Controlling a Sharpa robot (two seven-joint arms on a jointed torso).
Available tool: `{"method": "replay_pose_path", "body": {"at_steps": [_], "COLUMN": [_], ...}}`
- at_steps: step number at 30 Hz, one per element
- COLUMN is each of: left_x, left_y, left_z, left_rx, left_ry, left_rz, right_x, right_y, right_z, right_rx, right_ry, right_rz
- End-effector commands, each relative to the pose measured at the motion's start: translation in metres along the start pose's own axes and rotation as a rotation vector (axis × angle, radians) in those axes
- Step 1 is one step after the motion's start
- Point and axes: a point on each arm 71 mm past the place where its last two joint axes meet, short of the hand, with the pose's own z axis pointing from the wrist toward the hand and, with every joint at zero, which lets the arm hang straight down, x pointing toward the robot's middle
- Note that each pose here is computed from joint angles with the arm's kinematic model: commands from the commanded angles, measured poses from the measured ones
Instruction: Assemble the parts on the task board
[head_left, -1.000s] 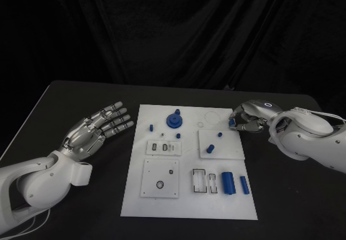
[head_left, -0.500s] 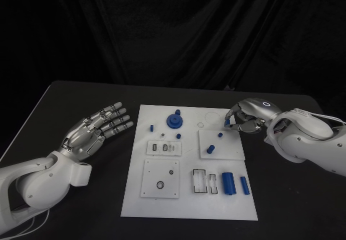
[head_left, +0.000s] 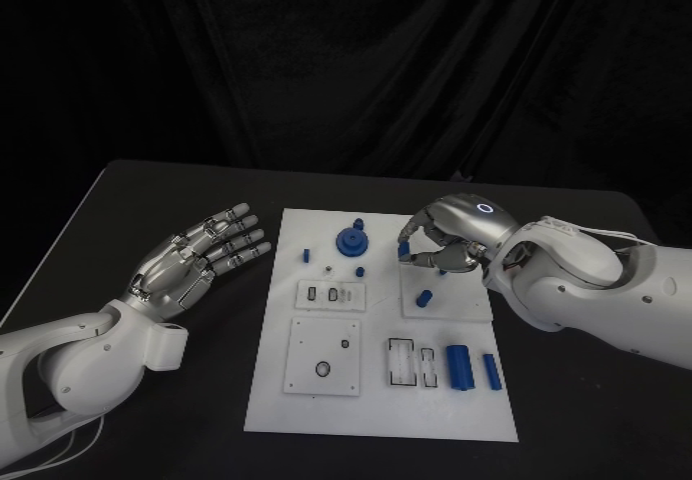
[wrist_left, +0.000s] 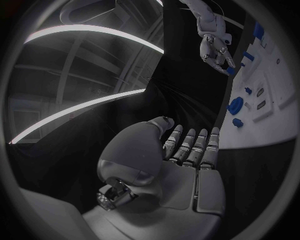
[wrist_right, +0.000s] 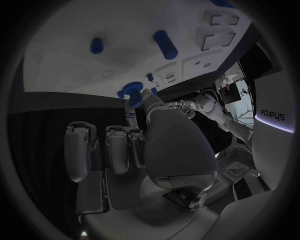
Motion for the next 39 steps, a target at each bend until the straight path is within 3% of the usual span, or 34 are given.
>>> {"method": "replay_pose_path", "body": {"at_steps": [1, 9, 16, 39], "left_x": [0.0019, 0.0024, 0.0028, 0.0026], "left_y": [-0.0108, -0.0103, -0.0098, -0.0089], "left_z": [-0.0004, 0.0002, 0.001, 0.0025], "left_rx": [0.163, 0.162, 0.162, 0.161], "left_ry": [0.008, 0.009, 0.011, 0.014], "left_rz": [-0.012, -0.012, -0.014, -0.015], "right_x": [0.005, 0.024, 0.037, 0.05], "right_y": [0.016, 0.044, 0.057, 0.062], "right_z": [0.008, 0.027, 0.036, 0.039], "right_rx": [-0.047, -0.108, -0.122, -0.108], "right_ry": [0.012, 0.058, 0.098, 0.152], "right_rz": [-0.03, -0.049, -0.068, -0.088]}}
